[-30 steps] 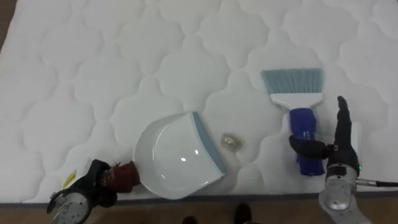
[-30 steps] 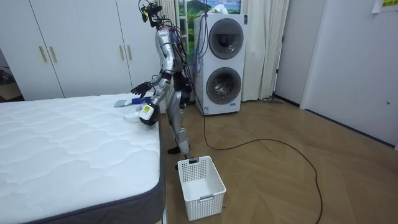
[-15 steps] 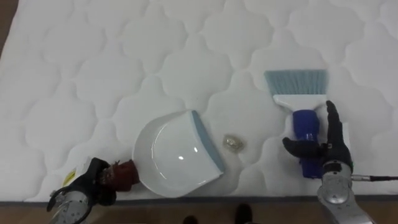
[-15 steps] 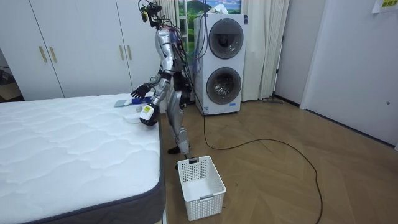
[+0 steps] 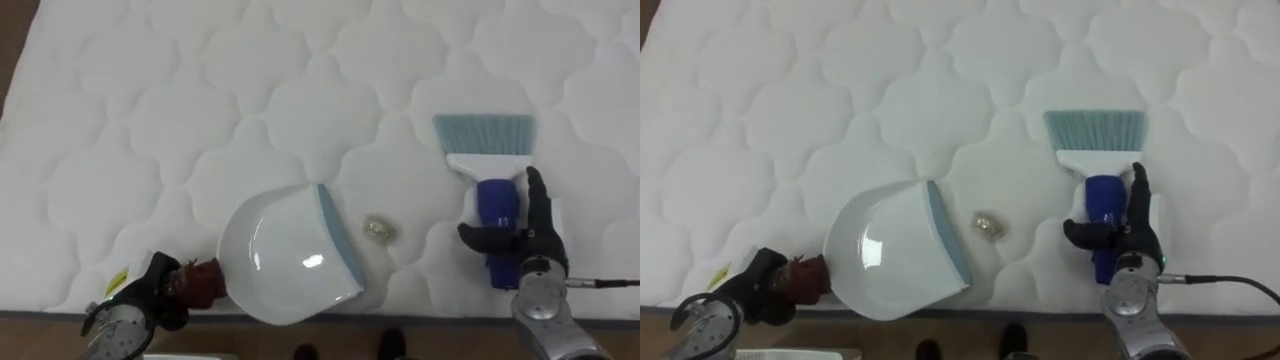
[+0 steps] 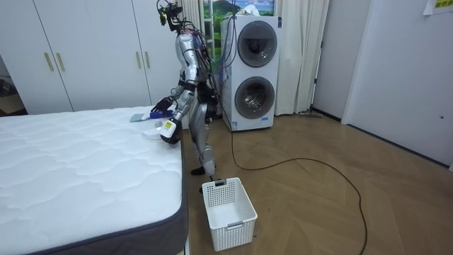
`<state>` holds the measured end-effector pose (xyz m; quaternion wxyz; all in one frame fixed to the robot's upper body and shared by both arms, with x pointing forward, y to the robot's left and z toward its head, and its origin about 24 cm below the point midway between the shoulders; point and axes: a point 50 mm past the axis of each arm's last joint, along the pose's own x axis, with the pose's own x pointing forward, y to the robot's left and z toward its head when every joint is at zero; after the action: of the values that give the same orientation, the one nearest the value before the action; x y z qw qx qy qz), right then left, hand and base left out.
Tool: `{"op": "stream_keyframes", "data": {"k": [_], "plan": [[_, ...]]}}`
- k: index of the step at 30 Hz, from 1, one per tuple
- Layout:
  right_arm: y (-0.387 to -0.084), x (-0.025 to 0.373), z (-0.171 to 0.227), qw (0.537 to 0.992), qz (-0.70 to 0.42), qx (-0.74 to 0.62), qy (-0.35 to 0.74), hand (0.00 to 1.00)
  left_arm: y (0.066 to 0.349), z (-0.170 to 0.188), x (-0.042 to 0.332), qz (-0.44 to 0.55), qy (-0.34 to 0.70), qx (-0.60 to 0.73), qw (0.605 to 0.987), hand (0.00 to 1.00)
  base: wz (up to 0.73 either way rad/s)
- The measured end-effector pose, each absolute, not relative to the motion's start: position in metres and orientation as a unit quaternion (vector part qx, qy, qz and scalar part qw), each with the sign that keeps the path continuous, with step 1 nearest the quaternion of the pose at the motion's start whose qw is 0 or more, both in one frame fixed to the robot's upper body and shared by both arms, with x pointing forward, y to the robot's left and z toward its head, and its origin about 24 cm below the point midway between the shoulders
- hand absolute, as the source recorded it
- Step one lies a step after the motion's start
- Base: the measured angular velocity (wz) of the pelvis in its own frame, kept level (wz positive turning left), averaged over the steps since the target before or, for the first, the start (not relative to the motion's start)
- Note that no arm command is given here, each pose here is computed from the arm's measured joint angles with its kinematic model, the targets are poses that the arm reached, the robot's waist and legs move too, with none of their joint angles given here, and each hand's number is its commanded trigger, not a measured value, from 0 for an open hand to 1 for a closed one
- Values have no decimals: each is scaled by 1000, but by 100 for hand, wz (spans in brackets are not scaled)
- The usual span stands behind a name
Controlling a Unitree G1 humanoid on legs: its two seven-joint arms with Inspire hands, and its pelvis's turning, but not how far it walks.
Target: Clean bed
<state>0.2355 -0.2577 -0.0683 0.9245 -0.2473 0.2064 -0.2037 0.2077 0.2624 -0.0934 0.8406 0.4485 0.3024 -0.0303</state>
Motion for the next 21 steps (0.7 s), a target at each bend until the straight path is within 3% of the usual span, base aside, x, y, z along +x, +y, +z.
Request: {"op": "stream_keyframes", "data": {"k": [20,21], "plan": [[-266,232,-76,906,-188,-282,255,0,257,-92,214,-38,302,462,833,100,5],[-266,231,-77,904,-188,-284,258,100,256,-91,214,-38,300,462,834,100,8]]}}
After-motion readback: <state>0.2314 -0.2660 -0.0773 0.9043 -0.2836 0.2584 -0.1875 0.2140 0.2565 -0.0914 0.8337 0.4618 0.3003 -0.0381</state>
